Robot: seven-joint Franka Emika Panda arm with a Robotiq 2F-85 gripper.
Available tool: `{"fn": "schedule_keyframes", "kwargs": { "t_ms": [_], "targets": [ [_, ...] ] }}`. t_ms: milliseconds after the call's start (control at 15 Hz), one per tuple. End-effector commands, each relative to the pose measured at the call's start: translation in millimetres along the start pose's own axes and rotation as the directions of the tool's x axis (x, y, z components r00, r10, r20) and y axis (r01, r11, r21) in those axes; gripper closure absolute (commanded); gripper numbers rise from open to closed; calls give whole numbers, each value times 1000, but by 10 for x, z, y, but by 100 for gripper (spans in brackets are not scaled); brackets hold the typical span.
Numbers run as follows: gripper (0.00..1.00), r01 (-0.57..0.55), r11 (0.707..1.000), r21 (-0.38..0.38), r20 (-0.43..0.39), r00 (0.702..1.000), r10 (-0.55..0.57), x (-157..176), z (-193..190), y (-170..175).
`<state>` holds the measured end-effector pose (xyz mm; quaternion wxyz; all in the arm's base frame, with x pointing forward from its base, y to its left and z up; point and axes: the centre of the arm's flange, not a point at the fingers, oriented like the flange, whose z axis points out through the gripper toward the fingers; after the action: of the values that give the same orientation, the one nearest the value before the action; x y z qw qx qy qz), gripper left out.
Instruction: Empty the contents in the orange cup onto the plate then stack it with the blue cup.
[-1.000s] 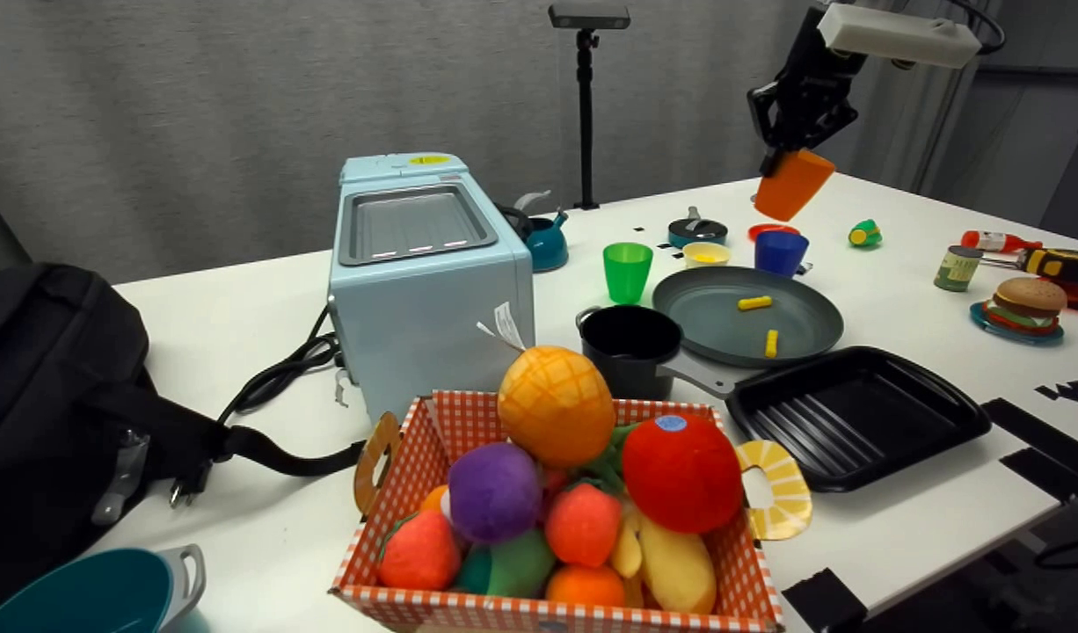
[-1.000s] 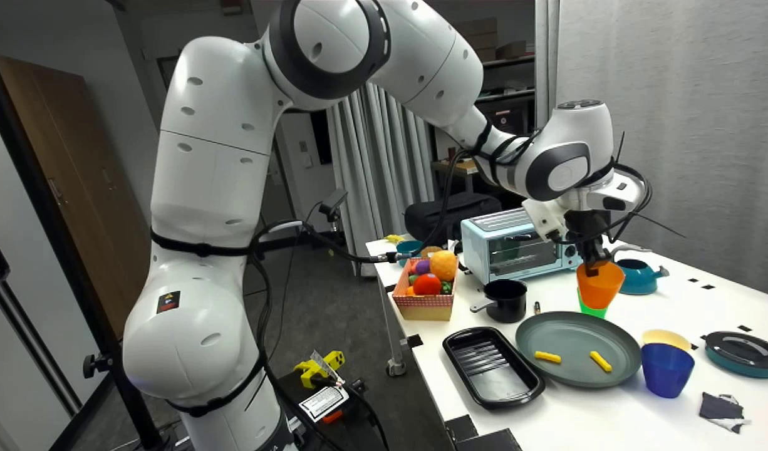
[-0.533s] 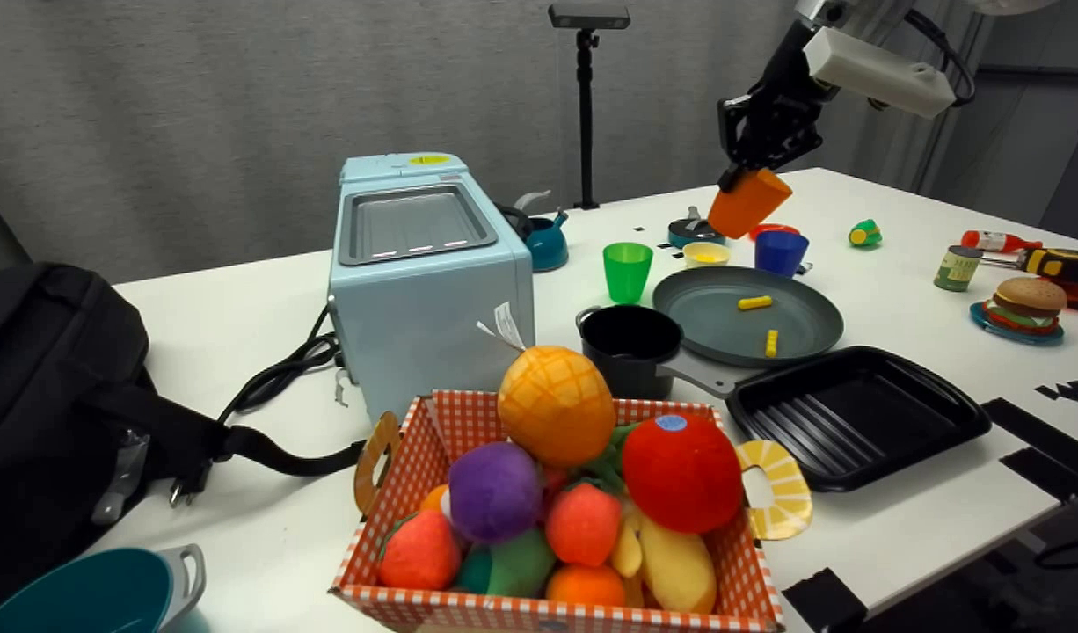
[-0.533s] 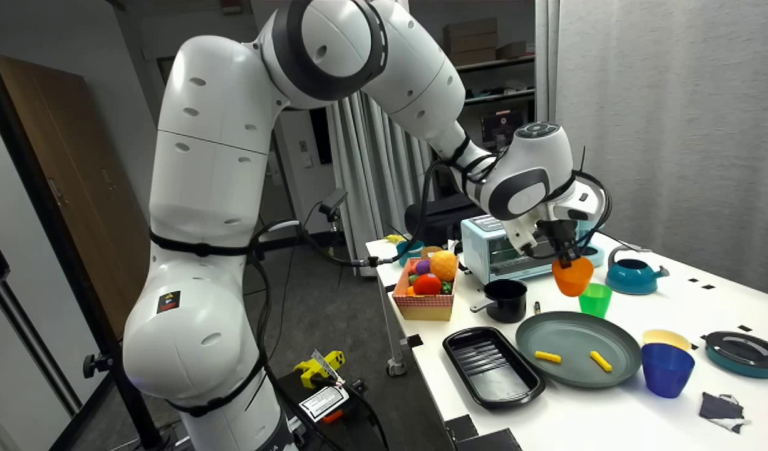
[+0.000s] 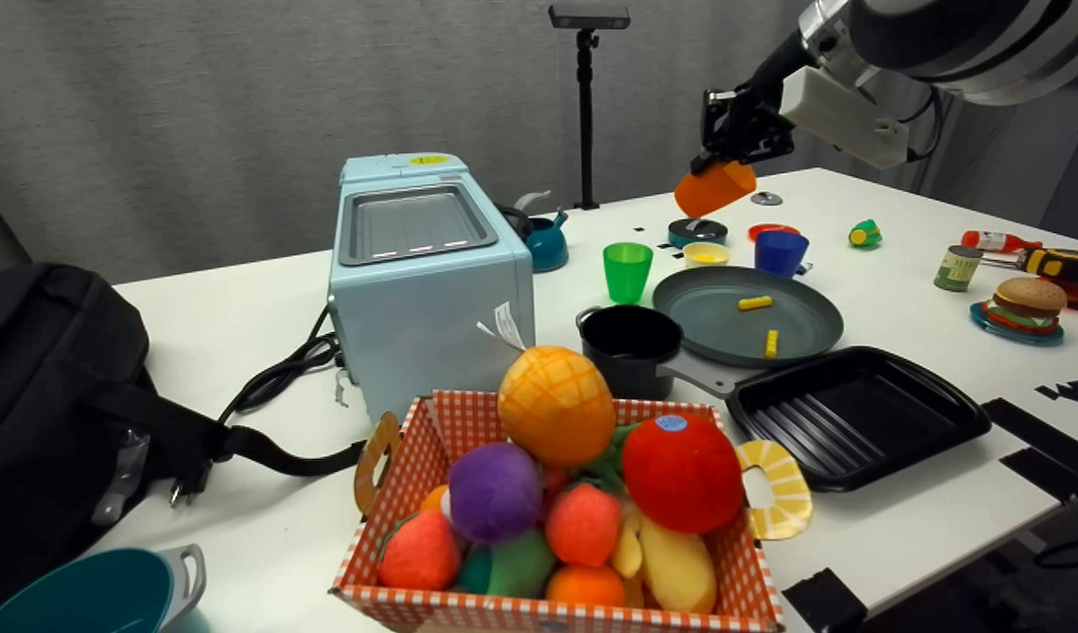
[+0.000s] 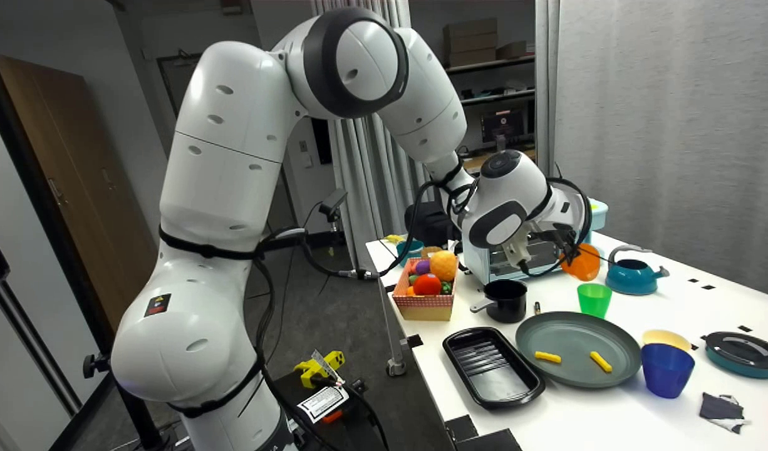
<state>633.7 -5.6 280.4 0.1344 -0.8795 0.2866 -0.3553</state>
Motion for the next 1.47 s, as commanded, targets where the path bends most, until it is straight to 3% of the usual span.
{"fn": "schedule_keyframes", "kwargs": {
  "t_ms": [0,400,733,1200,1400],
  "targets": [
    [99,-56,997,47,-119,991,62,4,-7,243],
    [99,-192,973,125,-251,943,218,117,-141,425],
    [99,-267,940,214,-312,893,325,183,-300,418],
    [99,-319,875,363,-364,816,449,280,-502,427],
    [99,-317,836,449,-392,771,502,344,-637,452]
  ]
}}
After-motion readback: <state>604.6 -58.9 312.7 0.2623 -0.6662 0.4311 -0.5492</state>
